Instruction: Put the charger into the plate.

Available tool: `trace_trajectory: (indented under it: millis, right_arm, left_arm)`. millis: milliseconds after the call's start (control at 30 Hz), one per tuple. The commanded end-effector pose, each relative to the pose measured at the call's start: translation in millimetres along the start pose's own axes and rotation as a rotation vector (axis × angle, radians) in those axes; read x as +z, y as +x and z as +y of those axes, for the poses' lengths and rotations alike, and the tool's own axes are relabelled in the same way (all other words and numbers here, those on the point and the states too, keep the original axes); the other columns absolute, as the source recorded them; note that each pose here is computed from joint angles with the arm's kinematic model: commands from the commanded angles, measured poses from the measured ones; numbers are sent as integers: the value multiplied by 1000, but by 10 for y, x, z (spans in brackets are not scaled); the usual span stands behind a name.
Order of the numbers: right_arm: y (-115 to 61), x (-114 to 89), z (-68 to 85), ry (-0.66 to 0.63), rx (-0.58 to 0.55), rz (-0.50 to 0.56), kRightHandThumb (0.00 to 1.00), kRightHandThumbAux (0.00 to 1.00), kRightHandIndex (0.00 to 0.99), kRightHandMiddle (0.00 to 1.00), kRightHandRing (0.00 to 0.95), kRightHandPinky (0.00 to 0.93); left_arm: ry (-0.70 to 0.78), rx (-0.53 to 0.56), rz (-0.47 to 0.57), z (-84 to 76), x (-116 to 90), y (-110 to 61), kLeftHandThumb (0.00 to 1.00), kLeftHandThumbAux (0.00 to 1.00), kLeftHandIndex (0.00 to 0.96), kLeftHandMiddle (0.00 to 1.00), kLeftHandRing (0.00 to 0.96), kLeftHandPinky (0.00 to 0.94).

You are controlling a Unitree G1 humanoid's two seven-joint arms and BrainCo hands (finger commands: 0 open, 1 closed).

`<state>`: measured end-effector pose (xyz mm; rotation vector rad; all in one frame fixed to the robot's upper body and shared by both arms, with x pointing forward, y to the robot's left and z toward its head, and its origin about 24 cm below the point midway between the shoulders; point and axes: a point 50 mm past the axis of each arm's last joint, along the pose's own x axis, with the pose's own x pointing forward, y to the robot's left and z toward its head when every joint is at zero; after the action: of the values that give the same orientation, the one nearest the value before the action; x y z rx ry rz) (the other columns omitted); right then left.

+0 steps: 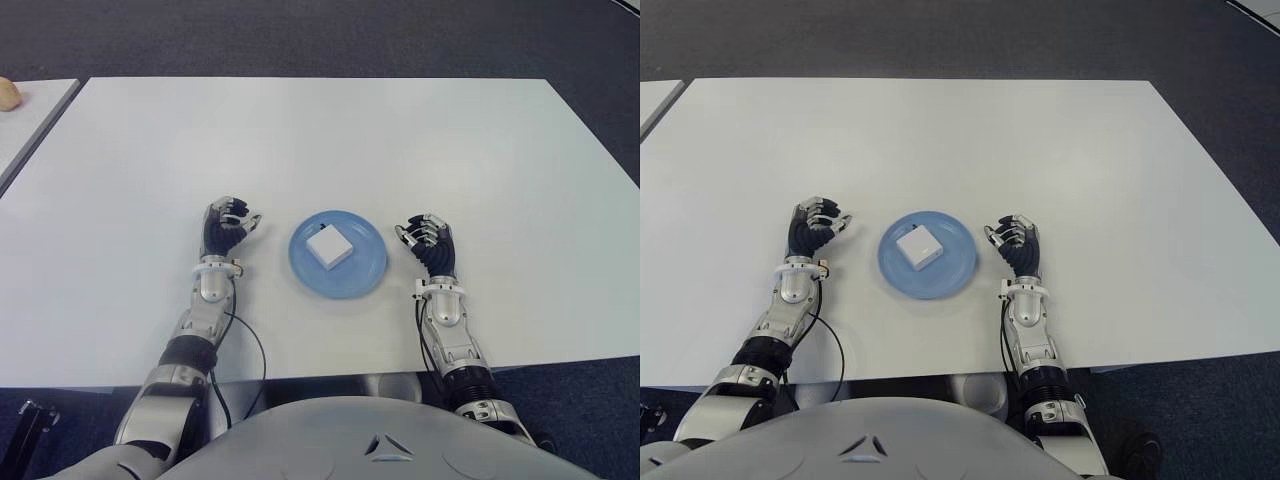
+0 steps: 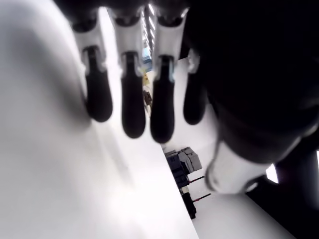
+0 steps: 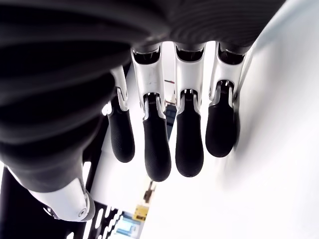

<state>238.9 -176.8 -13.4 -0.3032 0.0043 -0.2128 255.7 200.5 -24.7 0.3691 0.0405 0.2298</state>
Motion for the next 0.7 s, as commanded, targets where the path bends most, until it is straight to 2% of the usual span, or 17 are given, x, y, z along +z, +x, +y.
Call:
trace_trajectory:
  millis: [33, 300, 700]
  right_arm:
    - [-25, -54, -9, -10, 2, 39, 704, 732, 426, 568, 588, 595]
    - [-26, -57, -17, -11, 3, 43, 704, 732, 426, 568, 585, 588]
    - [-22, -63, -19, -3, 11, 45, 704, 733, 426, 559, 578, 584]
  left_arm:
    - [-10, -40, 35, -33, -99, -76, 683, 725, 438, 683, 679, 653]
    - [-63, -65, 73, -77, -167, -135, 705, 717, 437, 745, 731, 703]
    - [-97, -99, 95, -98, -191, -142, 707, 716, 437, 763, 744, 721]
